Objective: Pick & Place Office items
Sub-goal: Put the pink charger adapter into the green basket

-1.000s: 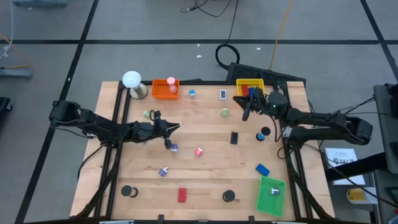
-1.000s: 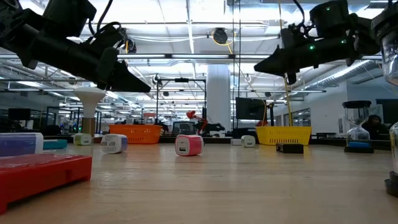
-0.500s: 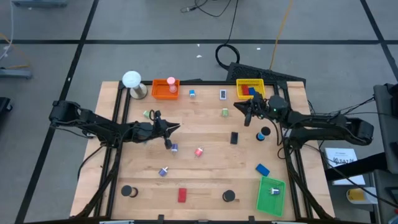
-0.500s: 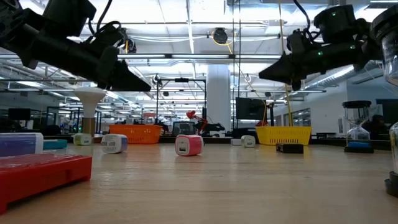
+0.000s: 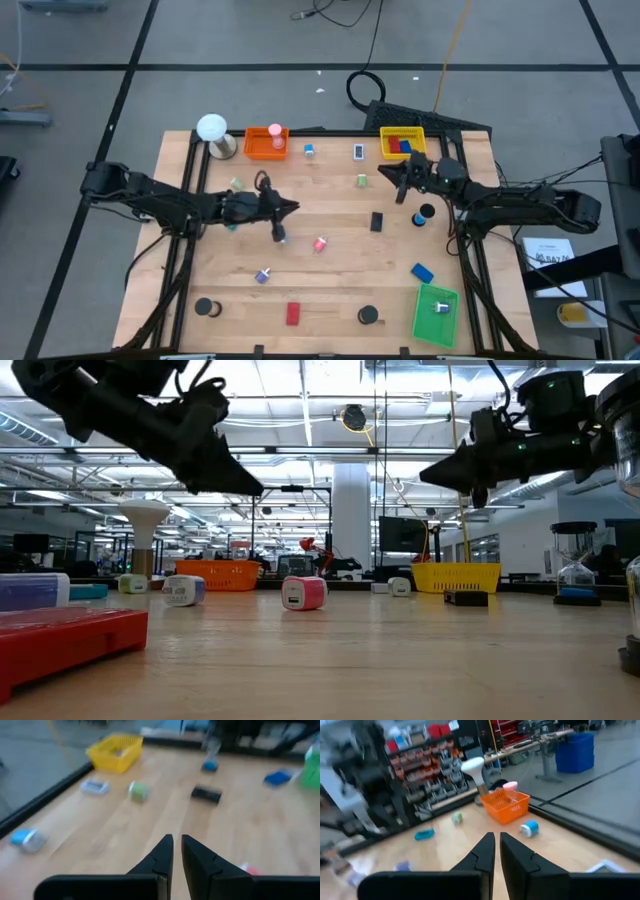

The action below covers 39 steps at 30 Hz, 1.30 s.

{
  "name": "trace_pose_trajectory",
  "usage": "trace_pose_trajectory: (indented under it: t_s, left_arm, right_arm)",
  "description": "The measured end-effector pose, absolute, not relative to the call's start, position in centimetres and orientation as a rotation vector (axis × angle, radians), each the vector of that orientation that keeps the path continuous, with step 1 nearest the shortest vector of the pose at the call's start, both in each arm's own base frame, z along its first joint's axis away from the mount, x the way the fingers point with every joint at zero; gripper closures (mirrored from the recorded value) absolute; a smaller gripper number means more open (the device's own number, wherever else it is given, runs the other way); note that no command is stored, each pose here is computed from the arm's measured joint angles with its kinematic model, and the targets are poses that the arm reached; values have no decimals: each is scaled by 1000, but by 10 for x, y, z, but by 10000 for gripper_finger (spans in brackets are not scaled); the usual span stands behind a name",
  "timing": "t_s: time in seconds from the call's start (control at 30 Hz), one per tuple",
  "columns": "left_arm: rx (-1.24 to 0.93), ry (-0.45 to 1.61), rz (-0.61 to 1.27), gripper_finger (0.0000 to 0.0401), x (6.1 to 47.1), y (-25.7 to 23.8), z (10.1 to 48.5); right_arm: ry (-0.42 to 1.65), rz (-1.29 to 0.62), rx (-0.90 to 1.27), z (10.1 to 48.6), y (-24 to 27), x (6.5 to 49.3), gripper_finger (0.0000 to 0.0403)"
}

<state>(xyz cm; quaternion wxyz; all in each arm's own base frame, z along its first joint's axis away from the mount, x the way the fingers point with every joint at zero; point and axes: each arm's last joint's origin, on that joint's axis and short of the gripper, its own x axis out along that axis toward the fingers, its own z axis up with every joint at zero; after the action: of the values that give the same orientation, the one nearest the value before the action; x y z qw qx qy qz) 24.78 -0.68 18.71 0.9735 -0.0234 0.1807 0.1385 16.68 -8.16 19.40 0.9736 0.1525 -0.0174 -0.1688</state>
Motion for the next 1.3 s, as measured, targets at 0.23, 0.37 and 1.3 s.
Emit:
trace_pose_trajectory:
  t_s: [0.23, 0.37, 1.3]
  left_arm:
    - [-11, 413, 314, 359, 248, -21, 189]
    - [-2, 435, 308, 359, 250, -24, 184]
    - [-185, 411, 262, 252, 281, -53, 159]
  right_arm:
    - [-54, -272, 457, 195, -80, 167, 385]
    - [-70, -179, 451, 198, -76, 169, 385]
    - [-188, -64, 350, 213, -58, 174, 385]
